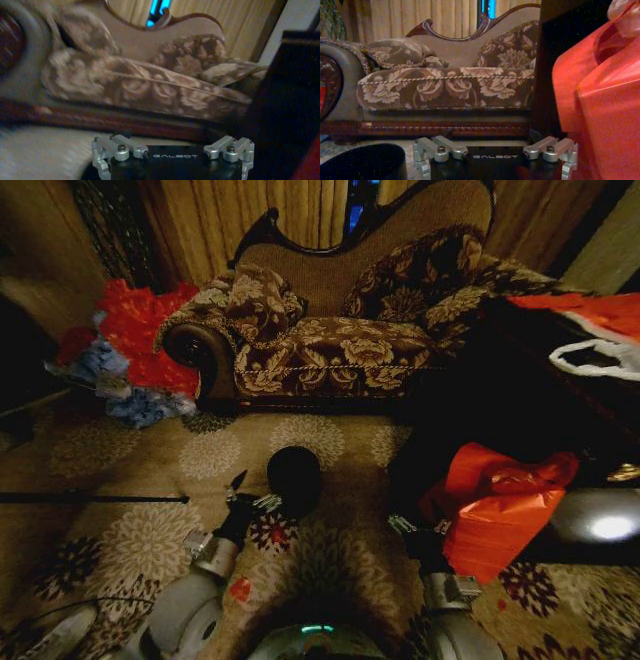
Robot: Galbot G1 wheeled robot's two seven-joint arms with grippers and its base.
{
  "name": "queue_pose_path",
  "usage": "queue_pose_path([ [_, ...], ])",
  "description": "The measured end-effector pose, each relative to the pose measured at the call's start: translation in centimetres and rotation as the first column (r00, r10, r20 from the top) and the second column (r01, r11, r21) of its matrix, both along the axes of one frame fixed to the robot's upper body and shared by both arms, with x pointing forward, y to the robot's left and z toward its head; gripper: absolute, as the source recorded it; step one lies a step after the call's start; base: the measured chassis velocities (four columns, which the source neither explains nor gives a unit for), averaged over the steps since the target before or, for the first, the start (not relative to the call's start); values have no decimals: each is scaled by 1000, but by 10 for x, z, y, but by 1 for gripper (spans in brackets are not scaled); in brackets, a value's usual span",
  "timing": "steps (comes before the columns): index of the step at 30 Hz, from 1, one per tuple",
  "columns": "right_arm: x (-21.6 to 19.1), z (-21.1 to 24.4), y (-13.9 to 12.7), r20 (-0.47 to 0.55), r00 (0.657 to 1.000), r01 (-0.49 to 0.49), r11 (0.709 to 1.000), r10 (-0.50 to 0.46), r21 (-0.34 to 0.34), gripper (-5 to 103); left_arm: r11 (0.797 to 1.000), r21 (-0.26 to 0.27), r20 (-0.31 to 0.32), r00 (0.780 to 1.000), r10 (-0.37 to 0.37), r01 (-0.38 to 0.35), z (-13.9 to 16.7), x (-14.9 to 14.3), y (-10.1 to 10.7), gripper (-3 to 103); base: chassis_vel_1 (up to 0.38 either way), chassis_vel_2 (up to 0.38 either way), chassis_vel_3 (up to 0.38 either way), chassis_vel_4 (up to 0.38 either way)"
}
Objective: Place a garbage bag over the trash bin.
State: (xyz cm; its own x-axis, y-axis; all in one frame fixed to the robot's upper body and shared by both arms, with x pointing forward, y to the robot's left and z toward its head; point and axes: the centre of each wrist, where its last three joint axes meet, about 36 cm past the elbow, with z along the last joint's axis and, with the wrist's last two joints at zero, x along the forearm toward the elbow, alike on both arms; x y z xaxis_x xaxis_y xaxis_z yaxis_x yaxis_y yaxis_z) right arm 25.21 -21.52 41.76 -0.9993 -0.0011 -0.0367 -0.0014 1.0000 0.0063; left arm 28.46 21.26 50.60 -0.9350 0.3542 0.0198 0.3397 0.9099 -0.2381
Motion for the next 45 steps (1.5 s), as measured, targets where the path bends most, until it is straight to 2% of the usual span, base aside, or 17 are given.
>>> queue_pose_path([
  [4, 4, -7, 4, -6, 1000, -13, 1000, 13, -1, 100, 982, -148, -115, 984, -136, 119, 17, 6, -18, 100, 0, 0, 0, 0],
  [6, 4, -9, 4, -9, 1000, -15, 1000, 15, -1, 100, 975, -170, -132, 977, -165, 142, 21, 9, -22, 100, 0, 0, 0, 0],
  [11, 10, -21, 10, -12, 999, -31, 999, 31, -11, 100, 914, -316, -189, 926, -326, 257, 39, 47, -57, 100, 0, 0, 0, 0],
  [12, 10, -21, 10, -12, 999, -31, 999, 31, -11, 100, 914, -316, -189, 926, -326, 257, 39, 47, -57, 100, 0, 0, 0, 0],
  [15, 23, -21, 7, 9, 999, -35, 999, 35, -8, 100, 845, -428, -214, 872, -440, 321, 55, 73, -98, 100, 0, 0, 0, 0],
  [16, 23, -21, 7, 9, 999, -35, 999, 35, -8, 100, 845, -428, -214, 872, -440, 321, 55, 73, -98, 100, 0, 0, 0, 0],
  [17, 27, -22, 6, 15, 999, -42, 999, 42, -6, 100, 810, -468, -219, 841, -495, 355, 61, 78, -119, 100, 0, 0, 0, 0],
  [19, 28, -22, 6, 16, 999, -46, 999, 46, -7, 100, 796, -480, -224, 826, -517, 368, 63, 80, -128, 100, 0, 0, 0, 0],
  [20, 32, -23, 5, 21, 998, -66, 998, 66, -9, 100, 764, -502, -231, 788, -570, 405, 66, 83, -153, 100, 0, 0, 0, 0],
  [22, 34, -24, 4, 22, 995, -96, 995, 96, -3, 100, 736, -516, -235, 754, -614, 439, 69, 84, -179, 100, 0, 0, 0, 0],
  [31, 41, -22, -10, 21, 987, -162, 987, 162, -24, 100, 683, -566, -254, 690, -677, 462, 71, 92, -227, 100, 0, 0, 0, 0],
  [32, 42, -23, -12, 19, 987, -157, 987, 157, -22, 100, 653, -605, -264, 659, -704, 456, 72, 94, -238, 100, 0, 0, 0, 0],
  [33, 42, -23, -12, 19, 987, -157, 987, 157, -22, 100, 653, -605, -264, 659, -704, 456, 72, 94, -238, 100, 0, 0, 0, 0],
  [34, 42, -24, -13, 16, 988, -155, 988, 155, -23, 100, 636, -626, -267, 642, -718, 451, 73, 95, -243, 100, 0, 0, 0, 0],
  [36, 39, -26, -17, 2, 988, -155, 987, 155, -31, 100, 585, -687, -269, 598, -755, 431, 79, 97, -259, 100, 0, 0, 0, 0],
  [41, 38, -26, -22, -10, 988, -153, 987, 153, -39, 100, 554, -725, -270, 571, -775, 409, 80, 103, -281, 100, 0, 0, 0, 0],
  [45, 36, -24, -26, -18, 988, -155, 987, 155, -49, 100, 557, -742, -284, 578, -765, 373, 74, 107, -302, 100, 0, 0, 0, 0],
])
